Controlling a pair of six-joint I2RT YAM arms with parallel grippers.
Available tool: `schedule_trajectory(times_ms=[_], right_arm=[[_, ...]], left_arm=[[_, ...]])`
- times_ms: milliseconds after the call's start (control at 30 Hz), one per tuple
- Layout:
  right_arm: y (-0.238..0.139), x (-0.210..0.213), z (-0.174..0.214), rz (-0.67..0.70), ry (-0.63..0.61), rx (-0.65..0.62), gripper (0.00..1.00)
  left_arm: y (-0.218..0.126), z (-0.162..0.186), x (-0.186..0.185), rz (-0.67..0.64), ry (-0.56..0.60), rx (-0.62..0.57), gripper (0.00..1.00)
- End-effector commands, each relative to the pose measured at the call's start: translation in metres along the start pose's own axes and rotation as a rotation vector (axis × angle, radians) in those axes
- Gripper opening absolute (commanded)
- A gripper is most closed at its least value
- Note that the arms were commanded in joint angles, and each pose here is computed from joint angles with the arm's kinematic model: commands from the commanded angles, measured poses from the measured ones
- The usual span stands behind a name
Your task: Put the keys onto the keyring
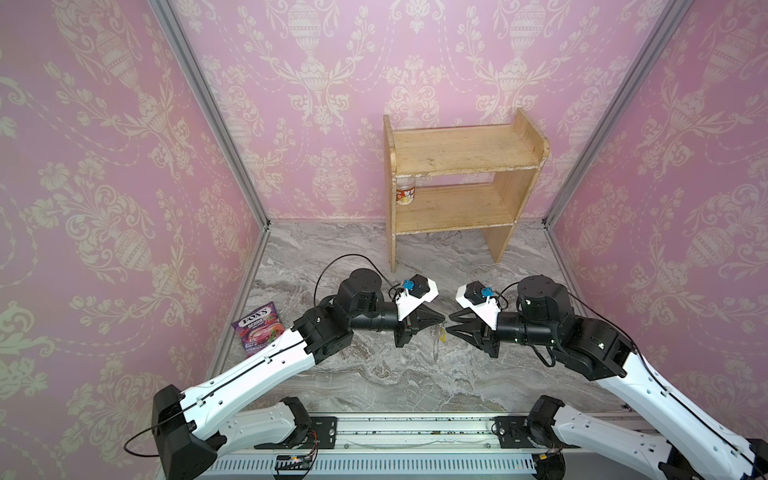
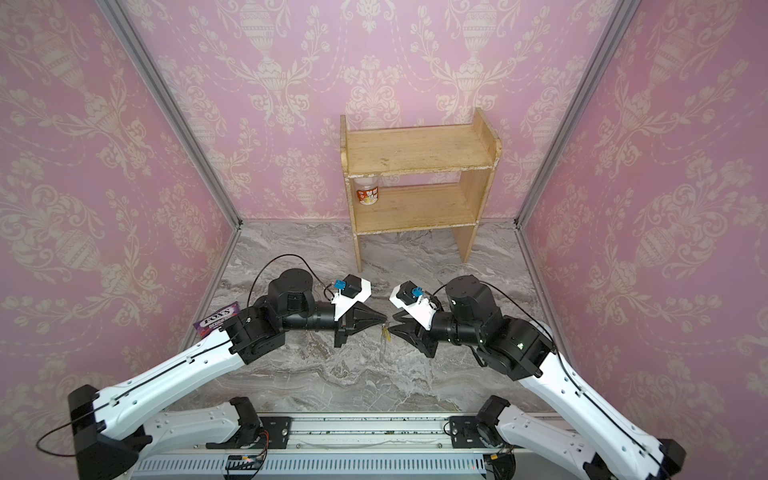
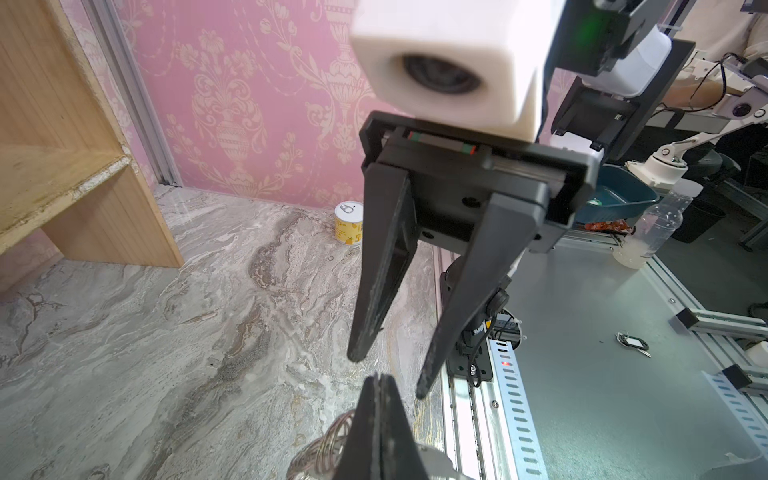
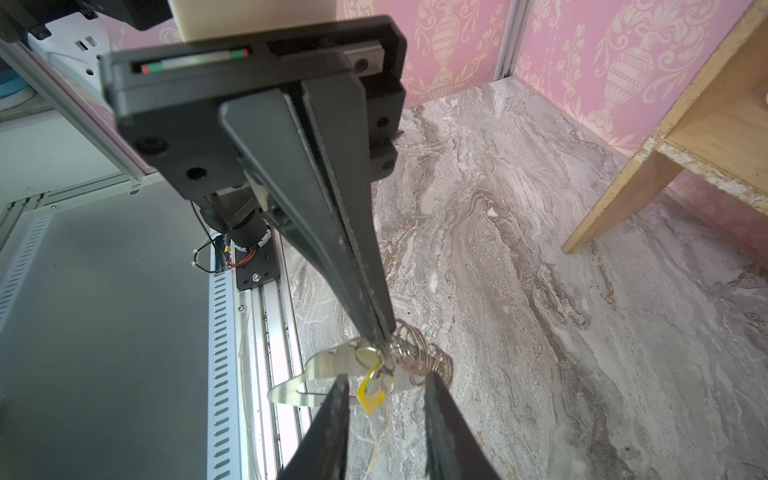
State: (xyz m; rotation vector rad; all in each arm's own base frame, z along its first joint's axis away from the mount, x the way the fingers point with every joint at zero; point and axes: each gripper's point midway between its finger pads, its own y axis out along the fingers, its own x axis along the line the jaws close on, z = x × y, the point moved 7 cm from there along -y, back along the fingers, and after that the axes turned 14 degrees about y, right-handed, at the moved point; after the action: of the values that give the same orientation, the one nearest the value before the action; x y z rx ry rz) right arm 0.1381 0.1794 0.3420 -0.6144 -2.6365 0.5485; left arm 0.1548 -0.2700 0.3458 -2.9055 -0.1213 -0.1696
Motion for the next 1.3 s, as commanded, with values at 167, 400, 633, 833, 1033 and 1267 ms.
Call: schedule_trajectory(times_ms=[167, 400, 633, 833, 1033, 1267], right_arm=[[0.003, 0.0, -0.003, -0.032, 0.051, -0.089, 0.3], [0.004, 0.0, -0.005, -0.04, 0.046, -0.122, 0.15], [0.005, 0.0, -0.005, -0.047, 0.055, -0.148, 0.03], [0.006, 0.001, -0.004, -0.067, 0.068, -0.166, 0.0], [0.008, 0.003, -0.003, -0.106, 0.096, -0.198, 0.0], [0.015, 0.004, -0.007, -0.162, 0.132, -0.233, 0.0]], left_arm=[[-0.005, -0.017, 0.002, -0.055, 0.028, -0.112, 0.0], [-0.008, -0.021, 0.002, -0.061, 0.024, -0.162, 0.0], [-0.009, -0.025, 0.001, -0.06, 0.018, -0.204, 0.0], [-0.011, -0.029, 0.001, -0.067, 0.017, -0.233, 0.0], [-0.013, -0.03, 0.003, -0.103, 0.016, -0.29, 0.0], [-0.008, -0.028, 0.006, -0.1, -0.002, -0.356, 0.0]])
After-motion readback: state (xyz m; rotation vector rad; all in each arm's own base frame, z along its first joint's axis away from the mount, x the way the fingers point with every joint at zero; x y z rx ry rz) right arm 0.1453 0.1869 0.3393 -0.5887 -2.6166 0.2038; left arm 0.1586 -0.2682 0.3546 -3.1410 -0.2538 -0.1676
